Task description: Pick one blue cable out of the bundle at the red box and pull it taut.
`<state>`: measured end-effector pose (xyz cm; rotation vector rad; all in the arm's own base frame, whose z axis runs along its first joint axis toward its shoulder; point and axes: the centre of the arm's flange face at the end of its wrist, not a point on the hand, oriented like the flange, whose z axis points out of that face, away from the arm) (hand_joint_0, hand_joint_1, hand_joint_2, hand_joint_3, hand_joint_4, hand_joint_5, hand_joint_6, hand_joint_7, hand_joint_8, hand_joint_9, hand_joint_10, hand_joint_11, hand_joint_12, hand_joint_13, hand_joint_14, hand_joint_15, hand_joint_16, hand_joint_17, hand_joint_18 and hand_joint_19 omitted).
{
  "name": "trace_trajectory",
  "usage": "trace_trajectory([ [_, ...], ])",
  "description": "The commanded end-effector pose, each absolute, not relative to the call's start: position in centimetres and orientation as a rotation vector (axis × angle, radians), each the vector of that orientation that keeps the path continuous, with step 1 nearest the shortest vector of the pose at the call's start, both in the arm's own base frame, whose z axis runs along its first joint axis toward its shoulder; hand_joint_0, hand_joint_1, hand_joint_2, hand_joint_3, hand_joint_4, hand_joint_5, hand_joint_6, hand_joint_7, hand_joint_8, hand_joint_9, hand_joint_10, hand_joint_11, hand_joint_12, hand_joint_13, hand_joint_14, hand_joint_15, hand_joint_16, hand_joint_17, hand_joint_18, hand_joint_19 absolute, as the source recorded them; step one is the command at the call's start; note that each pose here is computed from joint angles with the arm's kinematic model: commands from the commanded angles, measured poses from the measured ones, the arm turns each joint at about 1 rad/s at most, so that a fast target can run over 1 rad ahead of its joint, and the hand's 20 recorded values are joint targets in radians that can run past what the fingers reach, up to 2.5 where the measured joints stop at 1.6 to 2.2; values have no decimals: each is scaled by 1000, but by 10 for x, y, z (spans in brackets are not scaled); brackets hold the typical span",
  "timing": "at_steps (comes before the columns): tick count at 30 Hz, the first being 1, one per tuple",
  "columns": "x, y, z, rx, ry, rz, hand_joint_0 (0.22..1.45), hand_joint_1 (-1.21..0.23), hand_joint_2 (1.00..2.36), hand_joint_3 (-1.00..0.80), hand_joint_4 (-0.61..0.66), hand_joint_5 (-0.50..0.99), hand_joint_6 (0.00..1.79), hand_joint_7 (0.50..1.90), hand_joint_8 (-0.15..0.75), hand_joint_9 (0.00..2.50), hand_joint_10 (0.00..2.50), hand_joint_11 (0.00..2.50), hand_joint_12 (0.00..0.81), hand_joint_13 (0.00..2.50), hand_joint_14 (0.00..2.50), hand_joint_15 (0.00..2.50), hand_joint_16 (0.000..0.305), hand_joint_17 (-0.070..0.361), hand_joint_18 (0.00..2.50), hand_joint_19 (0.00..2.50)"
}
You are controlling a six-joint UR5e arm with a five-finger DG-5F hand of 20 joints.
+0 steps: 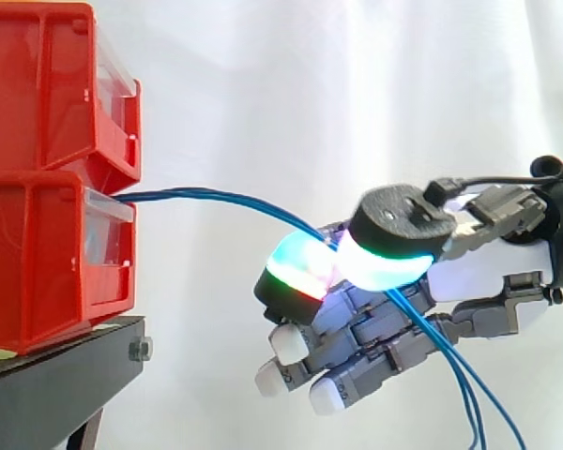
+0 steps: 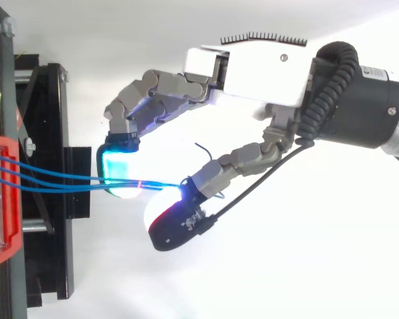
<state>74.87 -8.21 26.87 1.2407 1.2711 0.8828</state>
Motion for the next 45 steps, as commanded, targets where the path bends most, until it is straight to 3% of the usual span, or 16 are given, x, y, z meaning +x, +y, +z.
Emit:
trace_trajectory([
  [1,749,-82,270,1240,1270,884,534,-889,1000,-500,24,-200,903,929,266,794,10,578,353,359,5,138,52,118,491,231],
  [8,749,-82,269,1239,1272,882,510,-728,1000,-500,11,-178,883,957,268,845,12,551,352,390,6,158,53,119,507,277],
  [16,748,-82,268,1241,1272,882,518,-693,1000,-493,10,-171,874,961,262,845,9,530,350,391,6,168,52,117,499,298],
  [26,749,-82,270,1240,1270,884,621,-792,1019,-128,-28,-158,910,1036,273,922,12,578,338,486,7,193,49,109,564,290],
  [30,749,-81,269,1239,1273,883,652,-828,1020,-140,-62,-159,912,1041,272,928,10,587,336,485,7,187,48,108,563,275],
  [38,749,-81,269,1240,1272,884,735,-915,1011,-352,-29,-167,888,1014,270,874,12,571,339,441,6,154,48,109,557,224],
  [45,749,-81,269,1240,1272,884,717,-900,1015,-289,-38,-168,883,1119,272,878,10,589,339,439,6,160,49,109,556,244],
])
